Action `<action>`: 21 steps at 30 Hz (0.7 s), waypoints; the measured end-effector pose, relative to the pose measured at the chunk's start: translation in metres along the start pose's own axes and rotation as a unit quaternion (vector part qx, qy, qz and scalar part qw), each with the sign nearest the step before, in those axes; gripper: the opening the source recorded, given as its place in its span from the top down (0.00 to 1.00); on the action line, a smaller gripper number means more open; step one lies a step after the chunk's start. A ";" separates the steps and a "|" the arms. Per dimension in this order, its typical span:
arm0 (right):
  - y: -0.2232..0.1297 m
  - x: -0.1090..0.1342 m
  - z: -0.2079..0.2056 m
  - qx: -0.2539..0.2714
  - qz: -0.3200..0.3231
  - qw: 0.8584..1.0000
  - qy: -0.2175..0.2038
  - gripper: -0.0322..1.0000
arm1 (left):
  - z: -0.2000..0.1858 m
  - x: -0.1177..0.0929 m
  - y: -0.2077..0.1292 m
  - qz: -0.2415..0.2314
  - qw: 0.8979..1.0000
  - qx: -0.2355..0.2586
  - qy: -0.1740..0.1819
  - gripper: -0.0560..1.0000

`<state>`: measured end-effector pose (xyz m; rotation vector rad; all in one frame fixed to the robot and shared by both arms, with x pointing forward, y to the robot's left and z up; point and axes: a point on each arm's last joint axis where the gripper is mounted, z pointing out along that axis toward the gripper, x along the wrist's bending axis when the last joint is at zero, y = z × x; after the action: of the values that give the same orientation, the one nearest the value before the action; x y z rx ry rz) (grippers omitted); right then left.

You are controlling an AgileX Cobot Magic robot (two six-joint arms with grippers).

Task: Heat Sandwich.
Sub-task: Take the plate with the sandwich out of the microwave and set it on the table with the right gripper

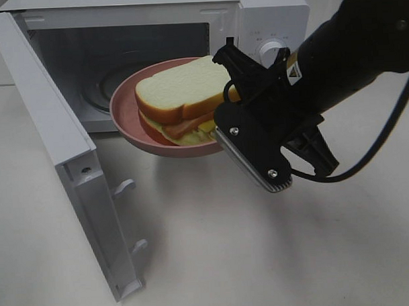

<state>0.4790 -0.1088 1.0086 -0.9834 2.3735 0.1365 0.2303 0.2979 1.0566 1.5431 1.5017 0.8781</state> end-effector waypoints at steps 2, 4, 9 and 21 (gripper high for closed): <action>0.000 0.007 -0.008 0.001 0.001 1.000 -0.003 0.86 | 0.000 0.000 0.000 0.000 1.000 0.000 0.000 0.04; 0.001 0.010 -0.010 0.001 0.002 1.000 -0.003 0.86 | 0.000 0.000 0.000 0.000 1.000 0.000 0.000 0.04; 0.001 0.023 -0.020 0.003 0.008 1.000 -0.006 0.86 | 0.000 0.000 0.000 0.000 1.000 0.000 0.000 0.04; 0.002 0.056 -0.043 0.011 0.034 0.999 -0.006 0.86 | 0.000 0.000 0.000 0.000 1.000 0.000 0.000 0.04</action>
<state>0.4256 -0.1549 1.0142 -0.8896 2.3931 0.1424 0.2303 0.2979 1.0566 1.5431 1.5017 0.8781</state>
